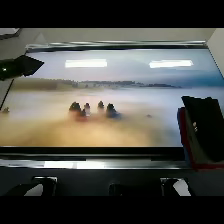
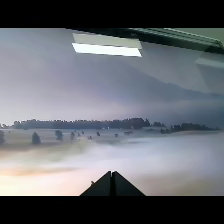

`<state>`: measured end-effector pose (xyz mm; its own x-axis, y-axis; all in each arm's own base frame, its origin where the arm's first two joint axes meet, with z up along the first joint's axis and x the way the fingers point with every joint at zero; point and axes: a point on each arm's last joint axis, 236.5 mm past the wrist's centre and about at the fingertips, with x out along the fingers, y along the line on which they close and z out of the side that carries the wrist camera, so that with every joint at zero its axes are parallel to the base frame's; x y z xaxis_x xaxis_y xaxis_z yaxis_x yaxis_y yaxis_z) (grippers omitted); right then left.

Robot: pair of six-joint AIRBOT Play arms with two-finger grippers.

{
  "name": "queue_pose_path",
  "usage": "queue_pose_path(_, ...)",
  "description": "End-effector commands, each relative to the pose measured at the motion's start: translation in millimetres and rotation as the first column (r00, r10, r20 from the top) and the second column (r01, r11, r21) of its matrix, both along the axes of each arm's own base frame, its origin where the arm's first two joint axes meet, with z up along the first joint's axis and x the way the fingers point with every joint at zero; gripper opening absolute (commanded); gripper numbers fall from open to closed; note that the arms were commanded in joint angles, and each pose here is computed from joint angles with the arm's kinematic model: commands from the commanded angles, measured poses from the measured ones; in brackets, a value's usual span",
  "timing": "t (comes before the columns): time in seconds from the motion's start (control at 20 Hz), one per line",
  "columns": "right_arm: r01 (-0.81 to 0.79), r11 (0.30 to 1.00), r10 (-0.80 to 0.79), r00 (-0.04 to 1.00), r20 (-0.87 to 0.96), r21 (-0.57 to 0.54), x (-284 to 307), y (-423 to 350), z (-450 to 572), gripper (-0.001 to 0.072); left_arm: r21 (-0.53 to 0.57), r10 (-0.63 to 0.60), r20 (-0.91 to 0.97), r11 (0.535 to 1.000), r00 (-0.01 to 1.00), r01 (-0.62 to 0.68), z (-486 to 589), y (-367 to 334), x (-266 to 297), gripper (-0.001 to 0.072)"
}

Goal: Fold the shirts.

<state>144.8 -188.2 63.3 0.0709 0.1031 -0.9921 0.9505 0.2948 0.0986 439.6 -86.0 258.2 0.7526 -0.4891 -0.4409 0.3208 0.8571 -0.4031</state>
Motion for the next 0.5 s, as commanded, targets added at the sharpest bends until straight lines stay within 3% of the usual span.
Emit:
queue_pose_path(0.0,0.004,1.000,-0.001,0.994,-0.112,0.026,-28.9,10.1,-49.2,0.0048,0.000,-0.018,0.000,1.000,1.000,0.018,-0.1,-7.7,-1.5,0.0031)
queue_pose_path(0.05,0.005,1.000,-0.003,0.994,-0.106,0.015,-27.4,7.6,-51.7,0.0099,0.000,-0.024,0.000,1.000,1.000,0.024,-0.1,-10.3,-2.1,0.0031)
queue_pose_path(0.1,0.005,1.000,-0.007,0.996,-0.091,-0.017,-24.1,-0.2,-50.5,0.0361,0.000,-0.030,0.000,1.000,1.000,0.030,-0.1,-13.3,-2.8,0.0031)
queue_pose_path(0.15,-0.049,0.997,0.045,0.997,-0.068,-0.057,-19.2,-10.2,-44.8,0.0514,-0.001,-0.034,0.001,0.999,0.999,0.034,0.2,-15.0,-3.1,0.0031)
queue_pose_path(0.25,-0.138,0.971,0.133,0.990,-0.039,-0.194,-9.1,-41.0,-14.5,0.0512,-0.004,-0.035,0.011,0.999,0.999,0.035,3.5,-17.0,-2.8,0.0030)
queue_pose_path(0.3,-0.157,0.932,0.167,0.986,0.004,-0.326,5.5,-68.1,16.1,0.0512,-0.004,-0.028,0.031,1.000,0.999,0.028,10.3,-16.0,-1.0,0.0030)
queue_pose_path(0.45,-0.031,0.690,0.306,0.918,0.253,-0.723,83.6,-126.3,157.0,0.0509,0.050,0.066,0.201,0.996,0.977,-0.077,55.3,5.1,19.2,0.0027)
